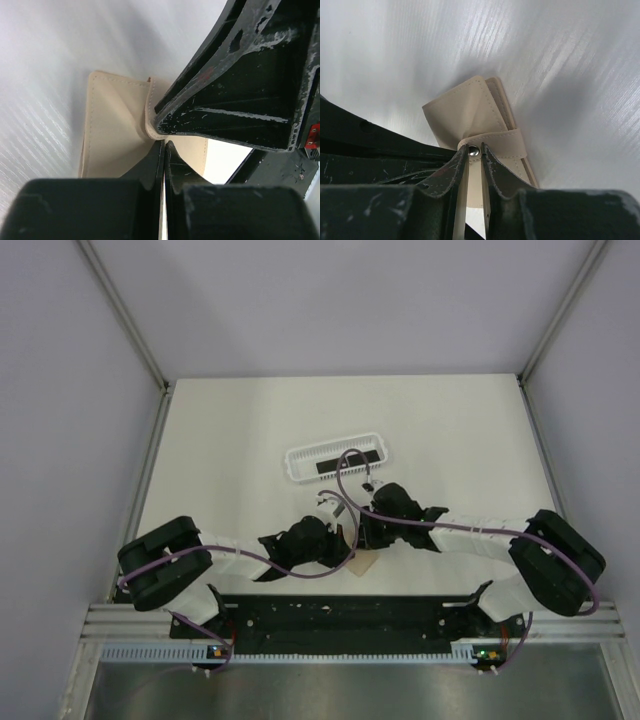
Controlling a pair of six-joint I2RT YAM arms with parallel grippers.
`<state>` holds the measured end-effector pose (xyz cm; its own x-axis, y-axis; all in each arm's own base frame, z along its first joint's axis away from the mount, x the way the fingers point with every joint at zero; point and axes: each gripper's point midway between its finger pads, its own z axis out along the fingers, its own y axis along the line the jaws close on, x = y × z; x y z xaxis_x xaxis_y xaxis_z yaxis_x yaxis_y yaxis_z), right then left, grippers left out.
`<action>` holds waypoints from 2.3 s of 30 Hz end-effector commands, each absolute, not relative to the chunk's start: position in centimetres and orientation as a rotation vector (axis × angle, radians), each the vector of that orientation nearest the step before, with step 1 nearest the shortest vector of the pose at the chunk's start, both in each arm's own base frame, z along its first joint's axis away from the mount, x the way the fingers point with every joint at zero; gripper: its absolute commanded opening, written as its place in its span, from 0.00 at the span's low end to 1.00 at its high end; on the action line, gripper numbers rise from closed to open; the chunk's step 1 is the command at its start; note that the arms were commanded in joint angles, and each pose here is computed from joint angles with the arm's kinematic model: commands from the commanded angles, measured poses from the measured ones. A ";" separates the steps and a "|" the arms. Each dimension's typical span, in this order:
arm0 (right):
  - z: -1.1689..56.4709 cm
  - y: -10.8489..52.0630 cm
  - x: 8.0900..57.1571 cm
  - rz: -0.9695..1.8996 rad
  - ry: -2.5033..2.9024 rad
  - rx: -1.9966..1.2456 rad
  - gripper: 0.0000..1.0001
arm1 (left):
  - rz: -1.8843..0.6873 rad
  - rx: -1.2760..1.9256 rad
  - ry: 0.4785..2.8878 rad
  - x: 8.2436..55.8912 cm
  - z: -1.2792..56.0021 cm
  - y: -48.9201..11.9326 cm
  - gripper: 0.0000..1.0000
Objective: Put the credit cards into the card holder
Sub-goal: Insert the card holder at the center of the board.
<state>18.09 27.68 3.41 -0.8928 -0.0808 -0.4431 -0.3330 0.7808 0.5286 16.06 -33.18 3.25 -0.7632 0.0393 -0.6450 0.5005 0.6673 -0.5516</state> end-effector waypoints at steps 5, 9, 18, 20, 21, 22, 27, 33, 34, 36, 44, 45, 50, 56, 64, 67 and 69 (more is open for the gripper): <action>0.1 26.4 15.8 0.632 2.714 -0.416 0.15 | -0.961 0.428 2.308 15.8 2.5 -32.6 0.00; 0.1 26.0 15.6 0.604 2.715 -0.415 0.15 | -0.956 0.420 2.291 15.7 3.6 -32.0 0.00; -0.3 25.7 15.1 0.587 2.706 -0.410 0.15 | -0.919 0.397 2.305 15.5 3.1 -30.6 0.00; -0.3 25.8 15.1 0.584 2.702 -0.412 0.15 | -0.930 0.400 2.313 15.2 2.9 -30.7 0.00; -0.3 25.8 15.1 0.581 2.700 -0.414 0.15 | -0.932 0.396 2.319 15.1 2.7 -30.6 0.00; -0.2 25.9 15.0 0.580 2.698 -0.417 0.15 | -0.931 0.392 2.321 15.1 2.5 -30.6 0.00; -0.4 25.6 14.8 0.551 2.698 -0.420 0.15 | -0.926 0.385 2.334 14.9 2.0 -30.3 0.00; -0.8 25.1 14.6 0.476 2.693 -0.429 0.15 | -0.916 0.374 2.343 14.7 1.6 -29.8 0.00; -0.8 24.9 14.5 0.459 2.689 -0.432 0.15 | -0.911 0.374 2.347 14.6 1.5 -29.6 0.00; -1.0 24.6 14.5 0.426 2.688 -0.430 0.15 | -0.907 0.368 2.348 14.6 1.4 -29.5 0.00; -2.2 23.8 14.2 0.294 2.716 -0.447 0.15 | -0.904 0.367 2.353 14.6 1.2 -29.5 0.00; -2.3 23.7 14.1 0.283 2.723 -0.451 0.15 | -0.905 0.364 2.352 14.7 1.2 -29.5 0.00; -3.2 23.6 13.4 0.255 2.774 -0.461 0.11 | -0.898 0.368 2.352 14.7 1.2 -29.4 0.00; -4.4 23.4 12.1 0.239 2.860 -0.465 0.04 | -0.897 0.371 2.349 14.7 1.3 -29.5 0.00; -6.4 22.6 10.4 0.204 2.971 -0.417 0.00 | -0.894 0.370 2.346 14.8 1.4 -29.5 0.00; -6.8 22.3 9.9 0.208 2.989 -0.407 0.00 | -0.890 0.372 2.348 14.8 1.3 -29.5 0.00; -7.0 22.1 9.7 0.206 2.995 -0.404 0.00 | -0.891 0.374 2.346 14.8 1.3 -29.5 0.00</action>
<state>18.62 30.94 2.20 -0.8488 -0.0958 -0.5200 -0.3088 0.8881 0.3404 15.33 -30.79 3.01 -0.7735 0.0054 -0.6338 0.4566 0.6983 -0.5513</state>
